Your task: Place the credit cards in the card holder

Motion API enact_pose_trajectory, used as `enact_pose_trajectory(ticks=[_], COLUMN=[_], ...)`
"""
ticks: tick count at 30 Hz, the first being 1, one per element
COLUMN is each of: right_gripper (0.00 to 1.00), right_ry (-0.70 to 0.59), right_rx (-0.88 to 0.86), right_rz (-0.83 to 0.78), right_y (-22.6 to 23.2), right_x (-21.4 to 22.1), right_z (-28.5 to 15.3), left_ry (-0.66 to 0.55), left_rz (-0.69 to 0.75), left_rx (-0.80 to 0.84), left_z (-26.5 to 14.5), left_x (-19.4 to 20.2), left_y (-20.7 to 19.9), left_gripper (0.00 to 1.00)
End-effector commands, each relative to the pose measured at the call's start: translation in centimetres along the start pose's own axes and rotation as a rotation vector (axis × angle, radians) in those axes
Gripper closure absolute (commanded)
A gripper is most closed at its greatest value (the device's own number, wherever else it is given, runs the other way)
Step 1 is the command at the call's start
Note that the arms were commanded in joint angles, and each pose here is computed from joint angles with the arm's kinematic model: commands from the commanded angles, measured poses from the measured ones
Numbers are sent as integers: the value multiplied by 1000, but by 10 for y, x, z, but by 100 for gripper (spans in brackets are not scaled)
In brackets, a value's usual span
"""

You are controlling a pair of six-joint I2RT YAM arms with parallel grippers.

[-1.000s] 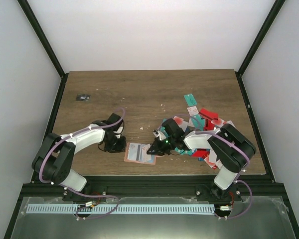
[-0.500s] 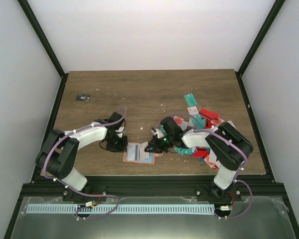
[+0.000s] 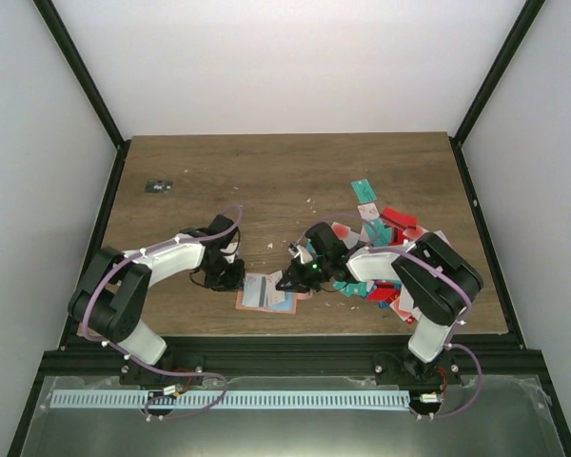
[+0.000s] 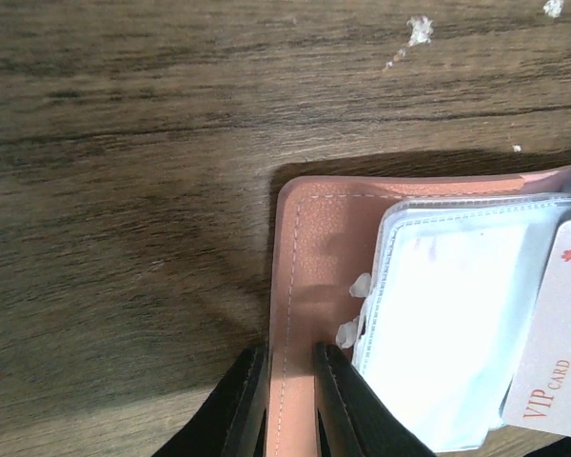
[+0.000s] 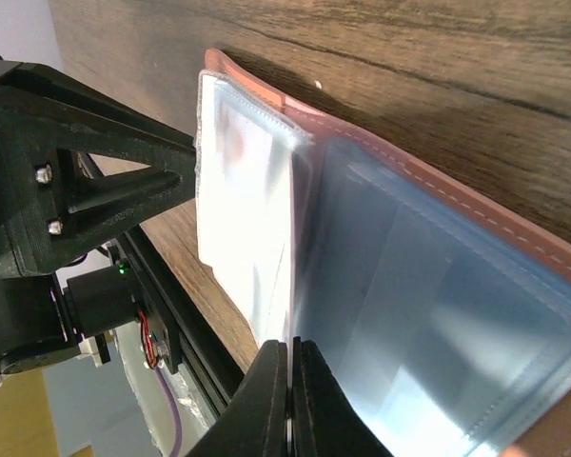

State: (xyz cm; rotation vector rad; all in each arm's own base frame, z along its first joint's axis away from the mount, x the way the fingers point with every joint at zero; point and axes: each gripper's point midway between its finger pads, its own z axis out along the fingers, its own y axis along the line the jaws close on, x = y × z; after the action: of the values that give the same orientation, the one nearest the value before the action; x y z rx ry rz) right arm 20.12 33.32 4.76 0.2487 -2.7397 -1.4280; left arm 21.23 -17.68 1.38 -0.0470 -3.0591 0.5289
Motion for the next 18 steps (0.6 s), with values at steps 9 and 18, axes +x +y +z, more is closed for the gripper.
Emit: enact_pose_trajectory(ticks=[9,18], right_gripper=[99,99], right_ry=[57,67], right_rx=[-16,-83], right_rz=[44,67], right_y=[-5,3], right_x=[-1,-6], right_z=[16,23], left_ry=[88,99], left_rz=[-35,-32], left_rx=[-62,-63], left_z=[21,22], left_x=[24,27], left_y=[19,18], left_gripper=[85,86])
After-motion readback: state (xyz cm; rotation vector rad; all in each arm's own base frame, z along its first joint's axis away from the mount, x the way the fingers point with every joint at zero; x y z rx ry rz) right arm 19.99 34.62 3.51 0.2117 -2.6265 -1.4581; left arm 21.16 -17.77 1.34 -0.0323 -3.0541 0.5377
